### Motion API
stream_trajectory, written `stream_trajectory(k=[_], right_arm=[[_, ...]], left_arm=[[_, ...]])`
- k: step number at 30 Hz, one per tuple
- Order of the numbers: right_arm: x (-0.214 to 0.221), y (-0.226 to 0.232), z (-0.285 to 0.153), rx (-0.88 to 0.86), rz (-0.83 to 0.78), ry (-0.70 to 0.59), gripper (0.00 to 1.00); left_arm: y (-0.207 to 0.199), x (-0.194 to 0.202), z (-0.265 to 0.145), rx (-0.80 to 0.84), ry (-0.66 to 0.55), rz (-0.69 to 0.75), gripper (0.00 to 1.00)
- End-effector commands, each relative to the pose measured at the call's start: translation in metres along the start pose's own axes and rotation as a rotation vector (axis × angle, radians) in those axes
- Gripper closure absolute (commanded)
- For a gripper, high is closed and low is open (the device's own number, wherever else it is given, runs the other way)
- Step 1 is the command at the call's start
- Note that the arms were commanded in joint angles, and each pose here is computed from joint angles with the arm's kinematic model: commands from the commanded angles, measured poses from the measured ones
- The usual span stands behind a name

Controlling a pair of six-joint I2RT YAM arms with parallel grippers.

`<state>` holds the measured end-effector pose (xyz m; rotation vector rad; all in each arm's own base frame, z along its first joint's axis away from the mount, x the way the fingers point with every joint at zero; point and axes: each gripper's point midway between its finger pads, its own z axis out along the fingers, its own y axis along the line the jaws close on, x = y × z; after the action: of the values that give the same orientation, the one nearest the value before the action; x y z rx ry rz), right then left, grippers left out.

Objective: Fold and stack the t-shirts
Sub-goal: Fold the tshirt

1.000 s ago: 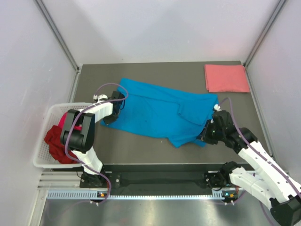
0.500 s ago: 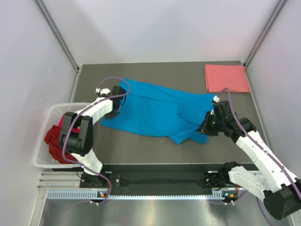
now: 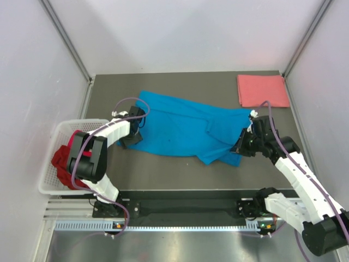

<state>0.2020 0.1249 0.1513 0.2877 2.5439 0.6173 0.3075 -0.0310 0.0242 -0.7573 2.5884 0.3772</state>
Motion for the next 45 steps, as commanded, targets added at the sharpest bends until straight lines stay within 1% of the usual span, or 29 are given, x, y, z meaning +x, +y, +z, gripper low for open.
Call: stream_trajectory(k=[1,4,7,8,9,11,12,14,15,17,20,21,22,30,34,36,37,39,40,41,42,43,45], right_arm=[[-0.005,0.002,-0.007,-0.029,-0.02,-0.026,1.0],[-0.007,0.001,-0.011,-0.027,-0.029,-0.031,1.0],[-0.006,-0.001,-0.013,-0.021,-0.032,-0.028,1.0],[-0.006,-0.001,-0.013,-0.023,-0.033,-0.027,1.0],[-0.005,-0.002,-0.014,-0.022,-0.036,-0.025,1.0],[-0.004,-0.003,-0.015,-0.02,-0.04,-0.021,1.0],[-0.004,-0.004,-0.015,-0.018,-0.041,-0.018,1.0],[-0.004,-0.003,-0.016,-0.018,-0.045,-0.02,1.0],[-0.004,-0.004,-0.015,-0.015,-0.045,-0.017,1.0],[-0.007,-0.004,-0.015,-0.014,-0.048,-0.019,1.0],[-0.014,-0.001,-0.016,-0.016,-0.051,-0.031,1.0],[-0.017,-0.002,-0.017,-0.014,-0.047,-0.037,1.0],[-0.022,0.001,-0.017,-0.017,-0.048,-0.043,1.0],[-0.049,0.008,-0.016,-0.024,-0.032,-0.068,1.0],[-0.062,0.008,-0.014,-0.014,-0.02,-0.08,1.0],[-0.072,0.007,-0.013,-0.009,-0.009,-0.091,1.0],[-0.076,0.007,-0.012,-0.007,-0.006,-0.093,1.0],[-0.088,0.006,-0.014,-0.004,0.001,-0.118,1.0],[-0.095,0.007,-0.012,-0.003,0.002,-0.12,1.0],[-0.099,0.007,-0.012,-0.002,0.005,-0.123,1.0],[-0.105,0.004,-0.008,0.008,0.015,-0.121,1.0],[-0.111,0.006,-0.009,0.005,0.014,-0.132,1.0],[-0.121,0.005,-0.002,0.01,0.019,-0.132,1.0]], left_arm=[[-0.009,0.008,-0.001,0.065,0.023,-0.085,0.41],[-0.006,0.022,0.008,0.063,0.061,-0.117,0.43],[0.0,0.025,0.017,0.032,0.058,-0.132,0.51],[0.001,0.025,0.019,0.025,0.058,-0.135,0.56],[0.003,0.027,0.022,0.013,0.063,-0.137,0.65],[0.005,0.029,0.025,0.007,0.072,-0.153,0.77],[0.005,0.03,0.026,0.006,0.071,-0.153,0.85],[0.004,0.026,0.025,0.01,0.06,-0.151,0.9],[0.004,0.024,0.024,0.01,0.054,-0.147,0.96],[0.005,0.018,0.022,0.001,0.039,-0.137,1.0],[0.002,0.007,0.015,0.01,0.014,-0.118,1.0],[0.001,0.006,0.013,0.013,0.022,-0.107,1.0],[-0.004,-0.003,0.007,0.027,0.006,-0.096,1.0],[-0.02,-0.037,-0.012,0.038,-0.05,-0.02,1.0],[-0.037,-0.059,-0.02,0.07,-0.077,0.012,1.0],[-0.047,-0.064,-0.019,0.085,-0.074,0.05,1.0],[-0.055,-0.074,-0.025,0.105,-0.09,0.051,1.0],[-0.065,-0.079,-0.021,0.11,-0.086,0.081,1.0],[-0.074,-0.092,-0.028,0.126,-0.109,0.086,1.0],[-0.077,-0.09,-0.021,0.11,-0.091,0.108,1.0],[-0.081,-0.094,-0.021,0.114,-0.095,0.123,1.0],[-0.09,-0.106,-0.027,0.136,-0.113,0.12,1.0],[-0.099,-0.11,-0.02,0.134,-0.107,0.149,1.0]])
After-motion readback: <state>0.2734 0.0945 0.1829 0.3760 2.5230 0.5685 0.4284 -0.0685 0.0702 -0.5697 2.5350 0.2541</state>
